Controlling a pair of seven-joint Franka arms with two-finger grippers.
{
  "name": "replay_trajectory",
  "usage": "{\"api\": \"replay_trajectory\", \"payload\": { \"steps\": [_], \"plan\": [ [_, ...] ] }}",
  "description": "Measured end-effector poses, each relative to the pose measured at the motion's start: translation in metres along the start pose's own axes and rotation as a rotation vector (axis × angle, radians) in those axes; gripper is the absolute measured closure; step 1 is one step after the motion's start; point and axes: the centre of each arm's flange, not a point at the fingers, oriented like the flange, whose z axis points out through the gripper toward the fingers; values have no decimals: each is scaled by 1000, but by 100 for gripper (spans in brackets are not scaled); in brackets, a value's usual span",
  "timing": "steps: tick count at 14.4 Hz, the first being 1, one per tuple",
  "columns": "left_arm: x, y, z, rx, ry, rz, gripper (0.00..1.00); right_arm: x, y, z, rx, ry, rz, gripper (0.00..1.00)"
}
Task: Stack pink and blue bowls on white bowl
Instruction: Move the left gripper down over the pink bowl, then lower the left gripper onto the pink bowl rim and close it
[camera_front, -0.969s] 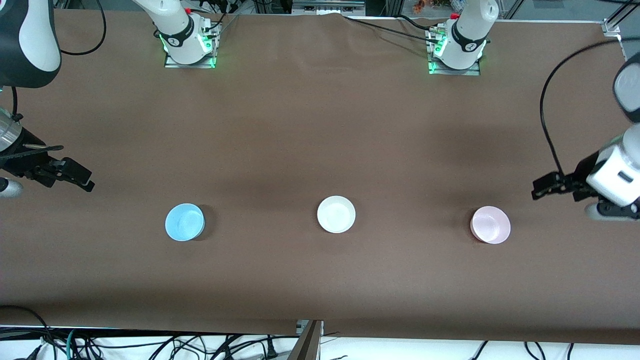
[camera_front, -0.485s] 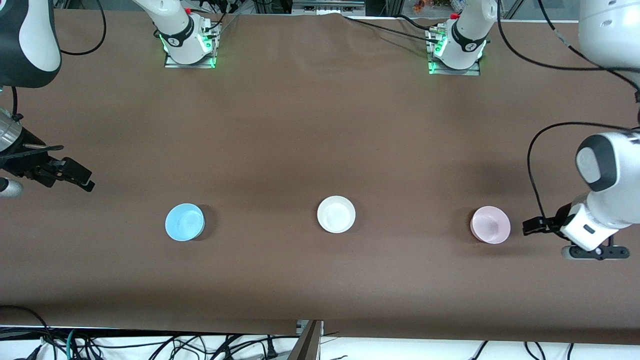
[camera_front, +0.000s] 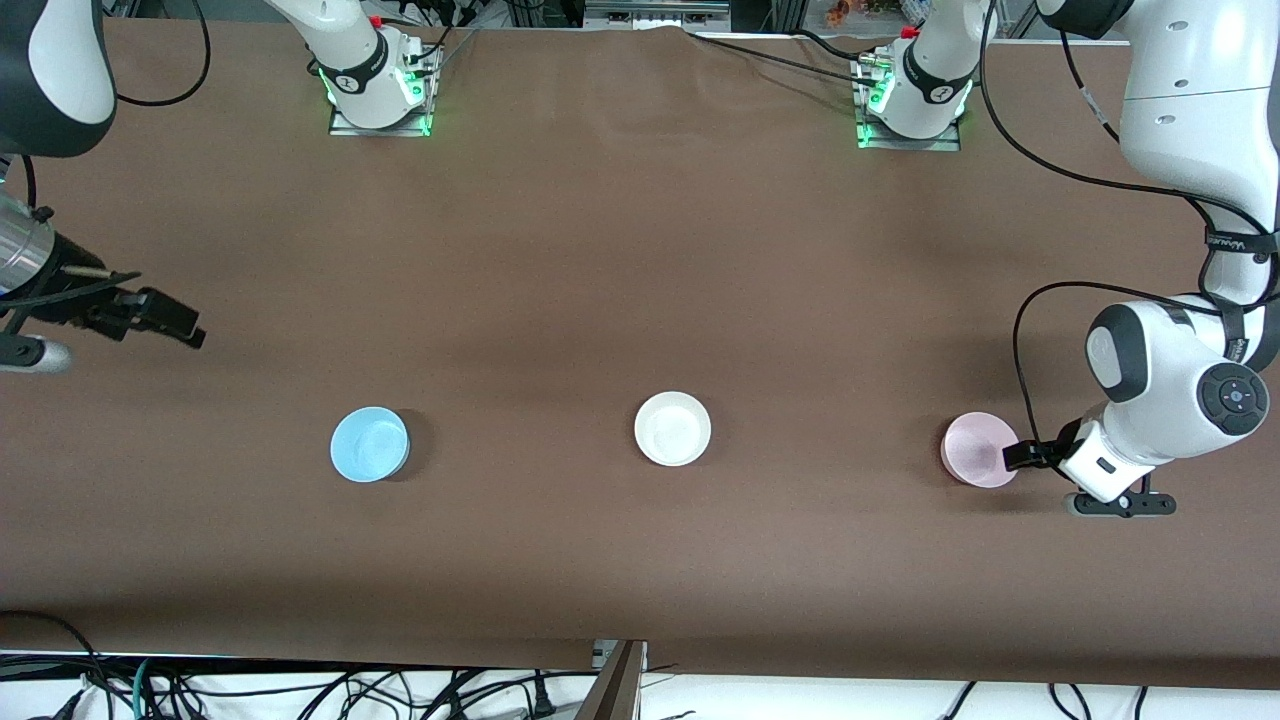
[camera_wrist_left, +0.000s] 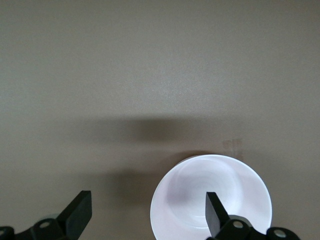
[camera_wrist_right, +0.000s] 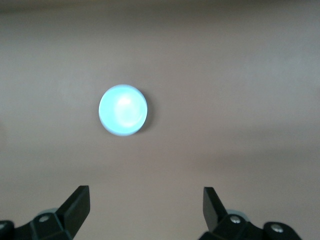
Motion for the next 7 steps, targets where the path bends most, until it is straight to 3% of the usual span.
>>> {"api": "replay_trajectory", "payload": {
  "steps": [4, 7],
  "plan": [
    [-7, -3, 20, 6, 25, -5, 0, -18, -13, -4, -2, -88, -25, 0],
    [-14, -6, 32, 7, 25, -11, 2, -23, -12, -3, -4, -113, -26, 0]
  ]
}}
